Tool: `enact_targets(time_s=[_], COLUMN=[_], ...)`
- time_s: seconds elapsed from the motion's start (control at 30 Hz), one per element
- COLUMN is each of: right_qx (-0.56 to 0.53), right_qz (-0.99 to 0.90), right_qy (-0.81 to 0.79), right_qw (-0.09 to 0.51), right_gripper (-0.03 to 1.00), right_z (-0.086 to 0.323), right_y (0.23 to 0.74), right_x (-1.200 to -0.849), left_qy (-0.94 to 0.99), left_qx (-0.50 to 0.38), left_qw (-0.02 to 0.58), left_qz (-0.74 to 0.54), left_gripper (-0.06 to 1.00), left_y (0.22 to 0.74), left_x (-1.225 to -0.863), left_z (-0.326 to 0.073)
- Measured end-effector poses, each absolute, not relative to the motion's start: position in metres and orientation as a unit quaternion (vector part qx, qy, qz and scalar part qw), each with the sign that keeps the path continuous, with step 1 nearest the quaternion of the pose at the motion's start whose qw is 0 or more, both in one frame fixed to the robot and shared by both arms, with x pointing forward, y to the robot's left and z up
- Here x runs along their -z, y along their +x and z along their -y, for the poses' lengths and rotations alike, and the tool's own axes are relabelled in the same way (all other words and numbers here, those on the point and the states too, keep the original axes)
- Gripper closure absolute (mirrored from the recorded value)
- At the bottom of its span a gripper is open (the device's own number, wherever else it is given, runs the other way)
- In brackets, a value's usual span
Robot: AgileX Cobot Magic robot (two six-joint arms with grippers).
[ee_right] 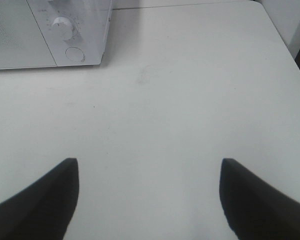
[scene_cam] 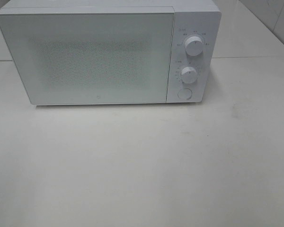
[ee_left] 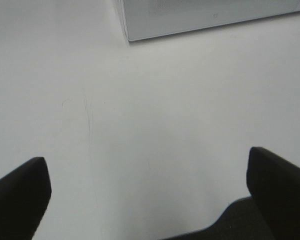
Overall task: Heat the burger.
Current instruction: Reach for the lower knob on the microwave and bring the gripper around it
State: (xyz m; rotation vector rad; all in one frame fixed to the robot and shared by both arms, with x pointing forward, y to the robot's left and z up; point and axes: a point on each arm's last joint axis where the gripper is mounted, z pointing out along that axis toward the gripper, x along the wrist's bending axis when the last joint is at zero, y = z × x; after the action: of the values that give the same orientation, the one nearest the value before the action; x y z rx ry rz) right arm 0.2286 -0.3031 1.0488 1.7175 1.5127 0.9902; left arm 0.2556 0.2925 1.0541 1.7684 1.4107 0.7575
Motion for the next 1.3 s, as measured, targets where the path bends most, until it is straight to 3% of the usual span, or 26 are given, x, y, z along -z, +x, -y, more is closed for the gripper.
enact_targets(time_s=[0.3,1.3], right_qx=[-0.376,-0.376], right_qz=[-0.575,-0.575], right_qy=[0.653,0.653], right_qw=[0.318,0.318], right_gripper=[0.22,0.22], right_z=[0.303,0.303], right_y=[0.229,0.229], right_x=[-1.049,-1.049], left_qy=[0.65,0.606], left_qx=[-0.331,-0.361], left_qw=[0.418,0.395], left_qz=[-0.542,-0.589], left_gripper=[-0.04,-0.04], left_y=[0.234,0.234], left_x=[-1.055,-1.055], left_z=[-0.296,-0.295])
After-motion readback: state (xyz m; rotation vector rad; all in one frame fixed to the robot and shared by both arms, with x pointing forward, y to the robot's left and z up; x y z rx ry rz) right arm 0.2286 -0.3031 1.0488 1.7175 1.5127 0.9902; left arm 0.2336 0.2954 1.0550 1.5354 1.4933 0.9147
